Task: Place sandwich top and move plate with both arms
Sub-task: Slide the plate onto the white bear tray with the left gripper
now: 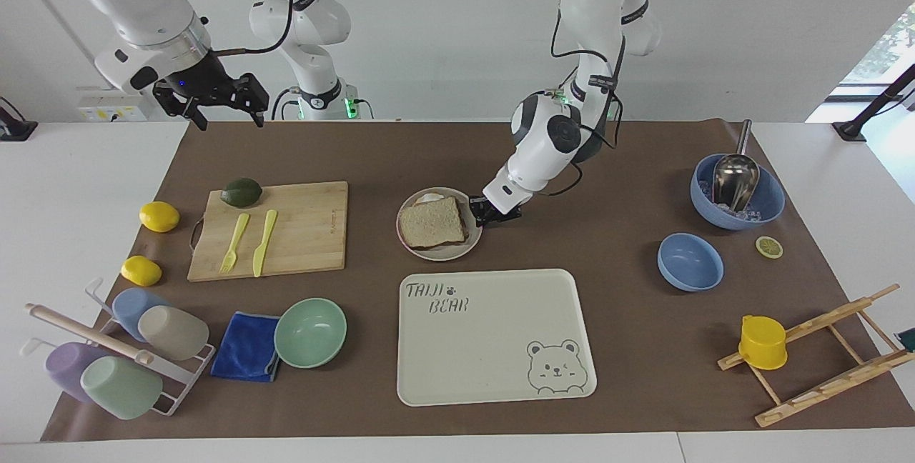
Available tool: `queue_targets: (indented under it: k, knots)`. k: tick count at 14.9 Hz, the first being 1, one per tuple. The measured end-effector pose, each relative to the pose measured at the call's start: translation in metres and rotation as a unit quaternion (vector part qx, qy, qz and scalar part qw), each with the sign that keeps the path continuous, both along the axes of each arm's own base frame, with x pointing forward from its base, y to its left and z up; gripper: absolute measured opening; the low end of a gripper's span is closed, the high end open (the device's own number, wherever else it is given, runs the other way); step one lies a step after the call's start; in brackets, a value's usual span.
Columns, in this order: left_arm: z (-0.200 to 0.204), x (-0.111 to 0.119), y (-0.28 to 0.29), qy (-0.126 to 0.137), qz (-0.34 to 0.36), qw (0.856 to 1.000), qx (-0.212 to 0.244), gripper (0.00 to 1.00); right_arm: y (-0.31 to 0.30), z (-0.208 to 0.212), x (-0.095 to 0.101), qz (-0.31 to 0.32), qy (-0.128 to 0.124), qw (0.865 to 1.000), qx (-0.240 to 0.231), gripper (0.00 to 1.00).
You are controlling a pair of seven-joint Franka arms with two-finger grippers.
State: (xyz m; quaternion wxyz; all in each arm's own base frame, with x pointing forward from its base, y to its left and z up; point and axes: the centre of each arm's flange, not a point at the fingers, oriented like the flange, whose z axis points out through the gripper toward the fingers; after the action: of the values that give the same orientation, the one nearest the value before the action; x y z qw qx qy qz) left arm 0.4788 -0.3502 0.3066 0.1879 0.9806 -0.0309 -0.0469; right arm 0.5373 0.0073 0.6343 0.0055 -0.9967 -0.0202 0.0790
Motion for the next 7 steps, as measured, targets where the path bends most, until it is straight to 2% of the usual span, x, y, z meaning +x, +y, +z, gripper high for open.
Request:
queue_targets:
  k: [4, 7]
  knots:
    - [0.027, 0.016, 0.03, 0.003, 0.021, 1.0, -0.01, 0.03, 0.0, 0.0, 0.0, 0.0, 0.0, 1.0, 0.0, 1.0]
    - [0.049, 0.032, 0.051, -0.006, 0.04, 0.999, -0.021, 0.03, -0.001, 0.0, 0.0, 0.0, 0.0, 1.0, 0.0, 1.0]
